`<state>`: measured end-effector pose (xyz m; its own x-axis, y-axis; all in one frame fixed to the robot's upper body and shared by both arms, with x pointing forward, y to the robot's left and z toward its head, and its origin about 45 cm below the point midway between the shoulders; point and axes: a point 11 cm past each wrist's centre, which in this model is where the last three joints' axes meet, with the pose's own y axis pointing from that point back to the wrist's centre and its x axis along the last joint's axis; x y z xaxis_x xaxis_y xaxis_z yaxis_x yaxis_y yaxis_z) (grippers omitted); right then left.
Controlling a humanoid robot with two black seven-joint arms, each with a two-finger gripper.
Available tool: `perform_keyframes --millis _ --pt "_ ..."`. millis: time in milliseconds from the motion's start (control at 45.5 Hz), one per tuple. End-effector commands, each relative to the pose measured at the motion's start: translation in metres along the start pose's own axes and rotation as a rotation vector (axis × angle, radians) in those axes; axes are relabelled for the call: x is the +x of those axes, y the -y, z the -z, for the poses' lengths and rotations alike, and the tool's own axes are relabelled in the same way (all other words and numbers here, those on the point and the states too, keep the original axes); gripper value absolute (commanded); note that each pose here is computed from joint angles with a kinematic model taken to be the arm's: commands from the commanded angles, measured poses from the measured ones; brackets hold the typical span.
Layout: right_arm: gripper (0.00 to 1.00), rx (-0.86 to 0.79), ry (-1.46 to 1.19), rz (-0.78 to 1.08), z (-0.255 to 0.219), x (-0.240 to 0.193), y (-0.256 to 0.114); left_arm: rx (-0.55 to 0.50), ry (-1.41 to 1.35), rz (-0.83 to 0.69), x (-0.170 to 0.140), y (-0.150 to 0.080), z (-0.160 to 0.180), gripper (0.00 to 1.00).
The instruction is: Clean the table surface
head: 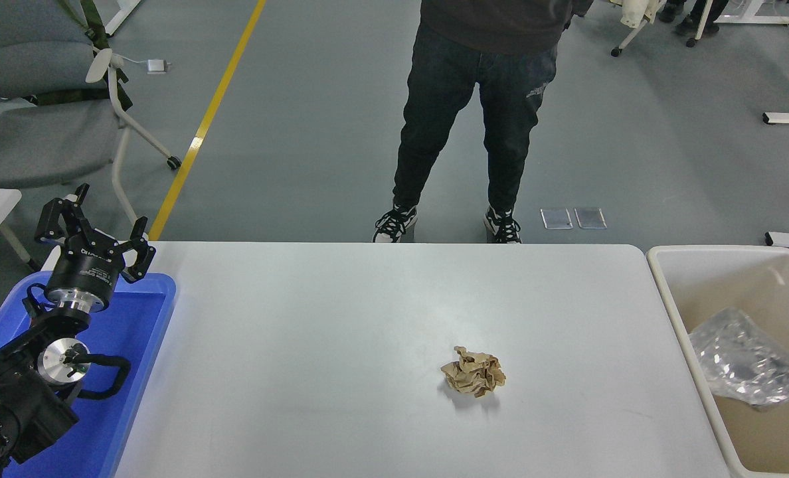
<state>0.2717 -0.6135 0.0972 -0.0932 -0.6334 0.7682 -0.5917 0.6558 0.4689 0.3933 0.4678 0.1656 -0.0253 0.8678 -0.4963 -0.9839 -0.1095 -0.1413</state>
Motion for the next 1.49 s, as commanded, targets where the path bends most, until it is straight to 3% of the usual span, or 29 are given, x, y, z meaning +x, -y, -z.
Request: perform_keyframes --millis 0,330,549,747,1055,1231,1473 --pt "0.97 -0.006 0.030 -0.025 -0.001 0.014 0.001 0.001 0.001 -0.002 0.000 0.000 0.000 1.00" --pt "0.98 0.052 0.124 -0.064 0.036 0.036 0.006 0.001 0.001 -0.002 0.000 0.000 0.000 1.00" --pt "0.98 0.146 0.561 -0.042 0.071 0.082 0.006 0.001 0.001 -0.002 0.000 0.000 0.000 1.00" --pt "0.98 0.279 0.805 0.041 0.110 0.089 -0.002 0.001 0.001 -0.002 0.000 0.000 0.000 1.00" --pt "0.98 0.528 1.054 0.322 0.161 0.057 -0.034 0.000 -0.001 0.001 -0.001 0.000 0.000 1.00" --pt "0.98 0.655 1.199 0.553 0.175 0.007 -0.066 -0.001 0.000 0.000 0.000 0.000 0.000 1.00" --pt "0.98 0.708 1.279 0.595 0.169 -0.057 -0.078 0.001 -0.001 0.000 0.000 0.000 0.000 1.00"
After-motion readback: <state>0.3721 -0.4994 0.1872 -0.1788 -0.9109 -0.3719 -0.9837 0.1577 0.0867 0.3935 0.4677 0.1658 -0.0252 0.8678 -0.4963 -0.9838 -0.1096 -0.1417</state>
